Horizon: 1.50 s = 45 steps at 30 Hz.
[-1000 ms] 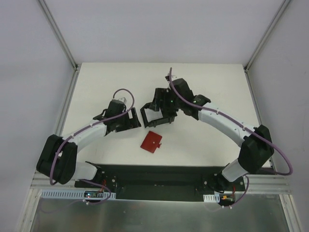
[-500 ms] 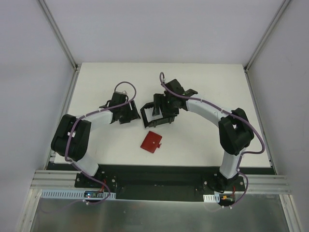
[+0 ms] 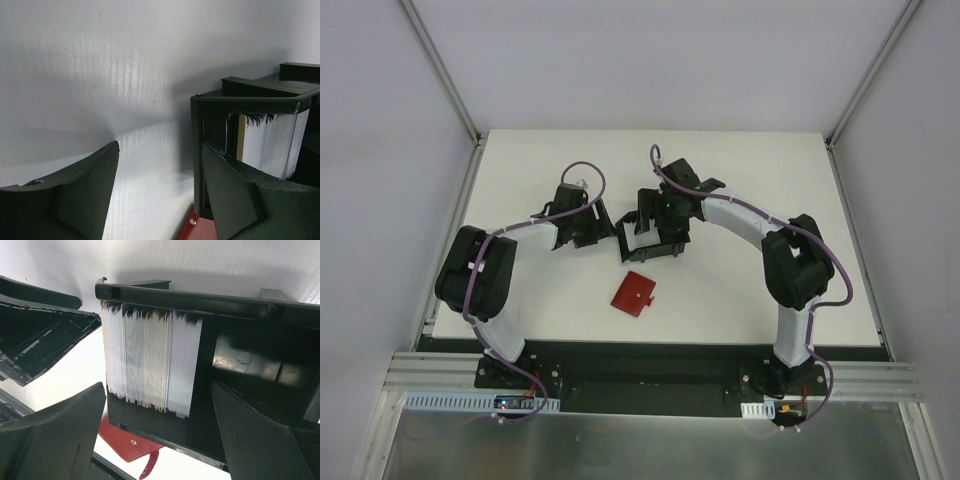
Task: Put the credit cards into the card holder
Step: Pick up the credit card from the storage box.
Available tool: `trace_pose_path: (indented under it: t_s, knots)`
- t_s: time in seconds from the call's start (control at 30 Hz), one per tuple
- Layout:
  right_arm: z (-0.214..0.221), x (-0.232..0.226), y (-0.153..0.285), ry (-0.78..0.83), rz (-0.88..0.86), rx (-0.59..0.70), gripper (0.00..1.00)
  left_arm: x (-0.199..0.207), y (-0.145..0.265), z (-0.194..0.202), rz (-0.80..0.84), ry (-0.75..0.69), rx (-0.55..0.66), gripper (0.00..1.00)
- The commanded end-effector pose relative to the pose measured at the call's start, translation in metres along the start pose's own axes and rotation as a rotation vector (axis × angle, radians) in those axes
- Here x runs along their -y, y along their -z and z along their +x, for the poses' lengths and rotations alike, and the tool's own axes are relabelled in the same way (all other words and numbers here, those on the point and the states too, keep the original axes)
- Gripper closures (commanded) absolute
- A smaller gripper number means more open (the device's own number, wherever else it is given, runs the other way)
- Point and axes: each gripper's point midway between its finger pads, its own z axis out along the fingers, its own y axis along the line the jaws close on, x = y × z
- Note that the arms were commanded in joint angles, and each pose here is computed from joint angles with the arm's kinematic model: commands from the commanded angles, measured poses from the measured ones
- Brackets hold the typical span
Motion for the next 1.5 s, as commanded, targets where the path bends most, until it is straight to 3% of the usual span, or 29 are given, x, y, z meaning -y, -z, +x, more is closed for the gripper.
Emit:
trace_pose_path:
  t_s: [0.0,0.8,1.47]
  knots:
    - [-0.004,-0.002,-0.001,0.000,-0.005,0.003,0.10,-0.011,-0.005,0.024,-0.015,0.042,-0.084,0.34]
    - [0.005,-0.016,-0.018,-0.065,-0.095,-0.033,0.06,-0.009,0.003,0.061,0.054,0.086,-0.129,0.41]
    - [-0.007,-0.031,0.007,-0.049,-0.148,0.033,0.25,0.006,0.001,0.067,0.090,0.059,-0.148,0.43]
